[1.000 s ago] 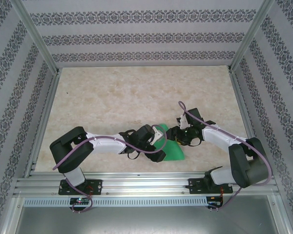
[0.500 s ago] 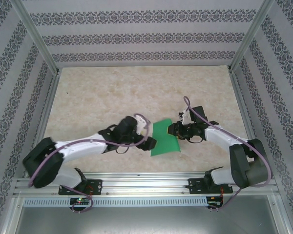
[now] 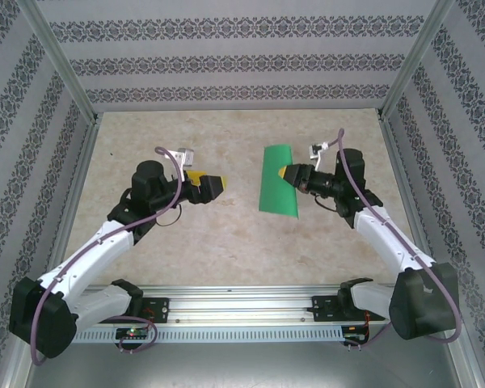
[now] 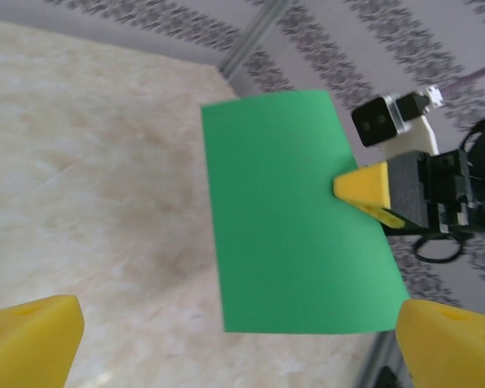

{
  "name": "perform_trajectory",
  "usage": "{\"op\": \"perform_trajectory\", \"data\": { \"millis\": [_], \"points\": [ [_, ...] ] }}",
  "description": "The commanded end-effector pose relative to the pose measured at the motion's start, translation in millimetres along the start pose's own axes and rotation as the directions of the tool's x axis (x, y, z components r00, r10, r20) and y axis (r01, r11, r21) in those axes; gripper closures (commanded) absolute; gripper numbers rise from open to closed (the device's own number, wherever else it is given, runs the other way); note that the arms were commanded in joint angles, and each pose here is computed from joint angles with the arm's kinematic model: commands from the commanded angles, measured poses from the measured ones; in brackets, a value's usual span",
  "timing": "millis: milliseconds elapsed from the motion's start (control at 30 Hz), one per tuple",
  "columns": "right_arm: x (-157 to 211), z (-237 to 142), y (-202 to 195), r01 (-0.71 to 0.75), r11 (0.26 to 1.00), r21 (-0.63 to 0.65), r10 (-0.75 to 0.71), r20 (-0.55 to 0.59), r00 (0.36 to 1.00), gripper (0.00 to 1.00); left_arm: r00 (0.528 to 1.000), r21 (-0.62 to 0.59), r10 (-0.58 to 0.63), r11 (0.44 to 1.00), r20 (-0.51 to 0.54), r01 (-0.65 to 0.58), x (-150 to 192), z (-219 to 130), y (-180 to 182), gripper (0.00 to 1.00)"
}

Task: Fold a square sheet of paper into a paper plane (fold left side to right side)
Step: Pick up the square sheet of paper from the center of the table, then place a square sheet of paper at the center of the table.

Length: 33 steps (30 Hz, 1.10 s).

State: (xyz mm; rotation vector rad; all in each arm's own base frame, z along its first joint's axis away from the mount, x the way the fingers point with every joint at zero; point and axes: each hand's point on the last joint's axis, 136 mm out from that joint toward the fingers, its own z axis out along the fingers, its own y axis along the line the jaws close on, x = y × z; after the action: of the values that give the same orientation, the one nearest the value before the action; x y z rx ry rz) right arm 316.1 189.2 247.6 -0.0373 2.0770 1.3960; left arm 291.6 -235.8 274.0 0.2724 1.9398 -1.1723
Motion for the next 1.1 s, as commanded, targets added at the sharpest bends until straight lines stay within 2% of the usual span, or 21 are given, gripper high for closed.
{"op": "perform_trajectory", "data": {
  "millis": [0, 133, 233, 333, 500, 600, 700, 867, 967, 1067],
  "points": [
    [-33.0, -15.1, 69.4, 0.126, 0.979, -0.163, -0.118, 0.061, 0.991, 0.72, 0.998, 0.186, 0.040, 0.981, 0.042, -0.047, -34.4, -3.4, -45.7, 0.00],
    [-49.7, -27.5, 119.4, 0.201, 0.945, -0.258, -0.190, 0.068, 0.979, 0.72, 0.996, 0.298, 0.066, 0.951, 0.056, -0.079, -56.7, -1.6, -73.6, 0.00],
    [-55.2, -34.4, 148.0, 0.242, 0.922, -0.303, -0.232, 0.069, 0.970, 0.72, 0.996, 0.417, 0.076, 0.904, 0.049, -0.090, -66.7, -1.5, -97.6, 0.00],
    [-56.3, -39.6, 171.0, 0.274, 0.898, -0.344, -0.267, 0.069, 0.961, 0.73, 0.995, 0.464, 0.091, 0.880, 0.042, -0.100, -73.5, -2.2, -109.7, 0.00],
    [-51.4, -40.9, 193.8, 0.300, 0.871, -0.388, -0.300, 0.063, 0.952, 0.73, 0.994, 0.509, 0.101, 0.855, 0.030, -0.102, -77.8, -1.7, -119.9, 0.00],
    [-48.7, -37.9, 194.2, 0.295, 0.871, -0.392, -0.297, 0.057, 0.953, 0.73, 0.995, 0.548, 0.102, 0.831, 0.020, -0.096, -75.9, -1.5, -128.5, 0.05],
    [-47.4, -34.0, 188.6, 0.280, 0.879, -0.385, -0.284, 0.049, 0.958, 0.73, 0.994, 0.570, 0.108, 0.817, -0.004, -0.087, -69.8, 2.5, -134.0, 0.20],
    [-46.6, -28.5, 171.7, 0.268, 0.904, -0.333, -0.270, 0.043, 0.962, 0.71, 0.995, 0.548, 0.090, 0.835, -0.034, -0.057, -61.7, 10.0, -127.9, 0.66],
    [-45.1, -25.7, 153.0, 0.261, 0.929, -0.263, -0.262, 0.033, 0.965, 0.66, 0.997, 0.510, 0.063, 0.859, -0.052, -0.027, -53.7, 14.9, -116.5, 0.86],
    [-41.8, -23.6, 122.8, 0.239, 0.959, -0.151, -0.240, 0.013, 0.971, 0.53, 0.996, 0.449, 0.010, 0.893, -0.086, 0.030, -41.0, 24.2, -96.2, 0.91]
  ]
}}
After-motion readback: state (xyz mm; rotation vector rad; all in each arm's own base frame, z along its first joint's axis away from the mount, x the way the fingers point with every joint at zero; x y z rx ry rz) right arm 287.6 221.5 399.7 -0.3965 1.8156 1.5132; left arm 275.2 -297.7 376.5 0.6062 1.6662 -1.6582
